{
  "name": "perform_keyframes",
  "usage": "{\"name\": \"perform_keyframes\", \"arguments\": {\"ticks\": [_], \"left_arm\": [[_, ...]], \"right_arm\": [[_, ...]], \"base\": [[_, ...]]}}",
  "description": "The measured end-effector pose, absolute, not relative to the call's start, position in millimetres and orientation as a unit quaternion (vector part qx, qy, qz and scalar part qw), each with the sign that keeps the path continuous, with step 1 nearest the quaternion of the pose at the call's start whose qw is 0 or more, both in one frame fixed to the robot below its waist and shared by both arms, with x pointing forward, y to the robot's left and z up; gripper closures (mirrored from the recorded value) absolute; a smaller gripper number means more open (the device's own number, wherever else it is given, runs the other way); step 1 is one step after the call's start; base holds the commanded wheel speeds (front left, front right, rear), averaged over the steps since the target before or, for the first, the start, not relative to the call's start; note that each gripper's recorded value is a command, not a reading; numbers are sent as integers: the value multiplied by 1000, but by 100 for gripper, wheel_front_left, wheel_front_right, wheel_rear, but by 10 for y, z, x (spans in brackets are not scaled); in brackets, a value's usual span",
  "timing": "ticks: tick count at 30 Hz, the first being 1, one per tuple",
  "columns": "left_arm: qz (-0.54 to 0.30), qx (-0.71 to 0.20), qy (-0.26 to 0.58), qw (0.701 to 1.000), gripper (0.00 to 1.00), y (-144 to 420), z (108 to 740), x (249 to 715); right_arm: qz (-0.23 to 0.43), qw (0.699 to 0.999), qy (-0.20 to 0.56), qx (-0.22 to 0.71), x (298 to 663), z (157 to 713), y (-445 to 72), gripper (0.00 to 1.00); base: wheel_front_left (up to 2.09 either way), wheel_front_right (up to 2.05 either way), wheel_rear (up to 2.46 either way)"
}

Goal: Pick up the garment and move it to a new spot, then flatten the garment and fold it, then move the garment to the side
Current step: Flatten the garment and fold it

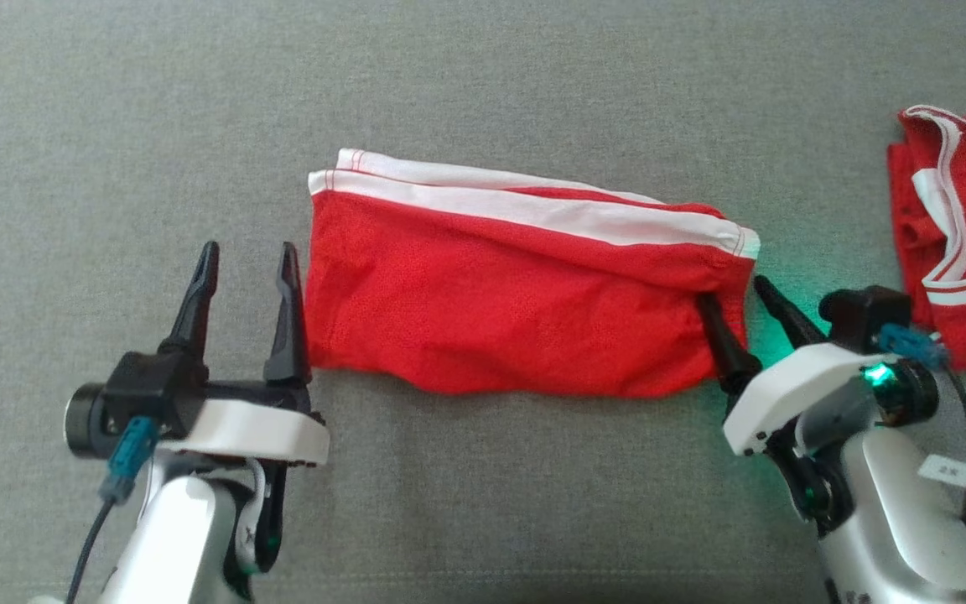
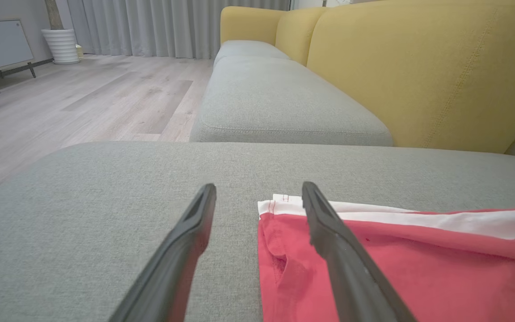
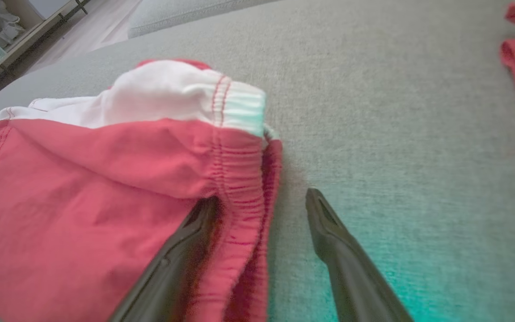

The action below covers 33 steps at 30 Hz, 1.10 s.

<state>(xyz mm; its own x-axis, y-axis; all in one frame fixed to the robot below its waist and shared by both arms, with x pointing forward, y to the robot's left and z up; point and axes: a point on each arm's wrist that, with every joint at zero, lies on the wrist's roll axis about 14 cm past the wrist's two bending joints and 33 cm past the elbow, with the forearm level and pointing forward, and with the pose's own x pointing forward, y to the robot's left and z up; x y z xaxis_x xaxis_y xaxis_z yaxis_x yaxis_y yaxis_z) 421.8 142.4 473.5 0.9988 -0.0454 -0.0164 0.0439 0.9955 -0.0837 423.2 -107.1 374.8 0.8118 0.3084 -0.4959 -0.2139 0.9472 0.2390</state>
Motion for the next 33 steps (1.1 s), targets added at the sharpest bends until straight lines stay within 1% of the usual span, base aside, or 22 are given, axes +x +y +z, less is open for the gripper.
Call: {"name": "perform_keyframes", "arguments": {"ticks": [3,4,5,6,14,19,25,27,30,33], "left_arm": [[-24,-42,13,999,0,1418,4704,4238],[-24,-42,14,999,0,1417,4690,4240],[-24,-42,16,999,0,1414,4679,4243],[-24,-42,17,999,0,1410,4671,4246],[-31,-44,10,999,0,1363,4693,4290],[-36,-46,7,998,0,1327,4715,4298],[-39,-47,4,998,0,1300,4732,4305],[-41,-47,3,998,0,1291,4740,4307],[-42,-48,2,998,0,1277,4748,4310],[-44,-48,1,998,0,1263,4759,4311]], "right_arm": [[147,942,285,102,4256,3709,-997,0],[149,939,292,108,4262,3694,-979,51],[150,938,293,110,4281,3694,-981,87],[149,938,291,112,4301,3702,-992,100],[146,937,291,125,4311,3743,-1095,100],[132,944,281,113,4340,3845,-1325,100],[111,944,289,116,4269,3872,-1555,100],[107,942,293,128,4250,3900,-1589,100],[115,931,297,177,4251,3995,-1525,100],[134,911,302,245,4255,4141,-1406,100]], "base": [[0,0,0],[0,0,0],[0,0,0],[0,0,0],[0,0,0],[0,0,0],[0,0,0],[0,0,0],[0,0,0],[0,0,0]]}}
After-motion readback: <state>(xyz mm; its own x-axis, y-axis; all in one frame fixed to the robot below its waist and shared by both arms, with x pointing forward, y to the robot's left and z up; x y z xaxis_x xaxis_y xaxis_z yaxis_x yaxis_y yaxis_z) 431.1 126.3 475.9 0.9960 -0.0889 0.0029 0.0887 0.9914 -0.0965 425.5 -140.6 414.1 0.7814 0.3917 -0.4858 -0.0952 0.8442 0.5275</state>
